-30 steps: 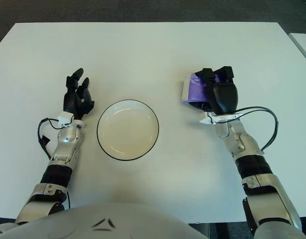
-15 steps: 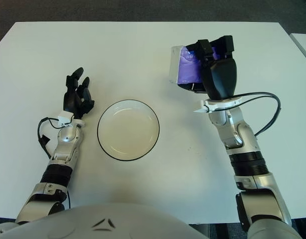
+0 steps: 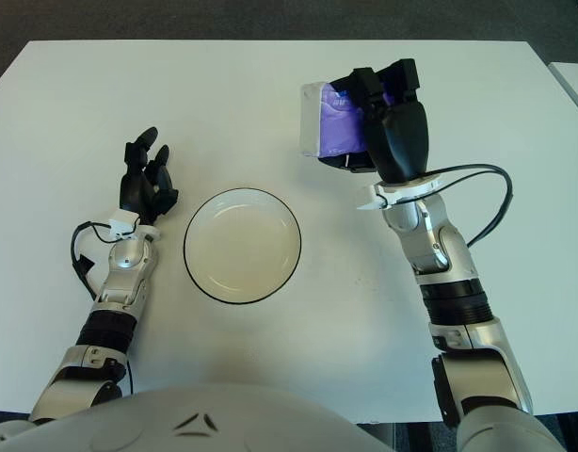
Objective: Put the tissue paper into the plate.
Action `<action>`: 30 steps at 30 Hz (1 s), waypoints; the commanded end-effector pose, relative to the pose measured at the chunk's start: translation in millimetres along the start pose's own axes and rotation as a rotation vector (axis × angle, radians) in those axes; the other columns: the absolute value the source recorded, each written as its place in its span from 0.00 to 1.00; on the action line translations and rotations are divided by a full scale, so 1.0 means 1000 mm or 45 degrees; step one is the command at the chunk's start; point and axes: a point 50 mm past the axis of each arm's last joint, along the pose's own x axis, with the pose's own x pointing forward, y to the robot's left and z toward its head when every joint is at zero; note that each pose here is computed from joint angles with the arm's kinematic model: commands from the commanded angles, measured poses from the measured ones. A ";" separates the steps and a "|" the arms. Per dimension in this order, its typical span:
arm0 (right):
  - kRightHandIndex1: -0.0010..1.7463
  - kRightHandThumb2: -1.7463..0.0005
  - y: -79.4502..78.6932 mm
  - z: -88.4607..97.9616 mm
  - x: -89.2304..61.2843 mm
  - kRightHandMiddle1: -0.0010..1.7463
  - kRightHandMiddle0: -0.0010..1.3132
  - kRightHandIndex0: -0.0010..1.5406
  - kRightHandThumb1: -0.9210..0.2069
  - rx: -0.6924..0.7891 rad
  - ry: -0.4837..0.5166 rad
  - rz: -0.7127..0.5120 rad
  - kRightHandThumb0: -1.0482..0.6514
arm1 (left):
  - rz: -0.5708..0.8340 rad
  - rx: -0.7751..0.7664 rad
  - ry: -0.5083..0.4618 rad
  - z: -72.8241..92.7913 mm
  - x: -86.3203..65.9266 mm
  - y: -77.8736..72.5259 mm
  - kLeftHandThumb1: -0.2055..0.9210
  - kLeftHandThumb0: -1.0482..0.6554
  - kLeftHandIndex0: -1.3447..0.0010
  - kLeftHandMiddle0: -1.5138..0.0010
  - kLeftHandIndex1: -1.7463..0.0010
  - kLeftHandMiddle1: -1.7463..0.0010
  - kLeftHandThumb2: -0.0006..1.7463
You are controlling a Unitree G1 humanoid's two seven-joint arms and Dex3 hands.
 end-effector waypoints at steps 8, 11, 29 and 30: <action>1.00 0.32 0.001 0.033 0.012 1.00 0.77 0.79 0.50 0.196 -0.141 0.162 0.53 | 0.012 0.093 0.290 -0.042 -0.047 0.009 1.00 0.22 1.00 0.71 0.57 1.00 0.45; 1.00 0.31 0.002 0.040 0.013 1.00 0.77 0.80 0.50 0.261 -0.150 0.282 0.53 | 0.012 0.089 0.291 -0.042 -0.047 0.009 1.00 0.22 1.00 0.71 0.57 1.00 0.45; 1.00 0.20 0.022 0.071 0.007 1.00 0.78 0.79 0.62 0.605 -0.217 0.649 0.61 | 0.009 0.077 0.307 -0.045 -0.051 0.009 1.00 0.21 1.00 0.72 0.57 1.00 0.44; 1.00 0.20 0.024 0.075 0.008 1.00 0.78 0.79 0.62 0.616 -0.227 0.650 0.61 | 0.009 0.075 0.309 -0.046 -0.052 0.009 1.00 0.21 1.00 0.72 0.57 1.00 0.44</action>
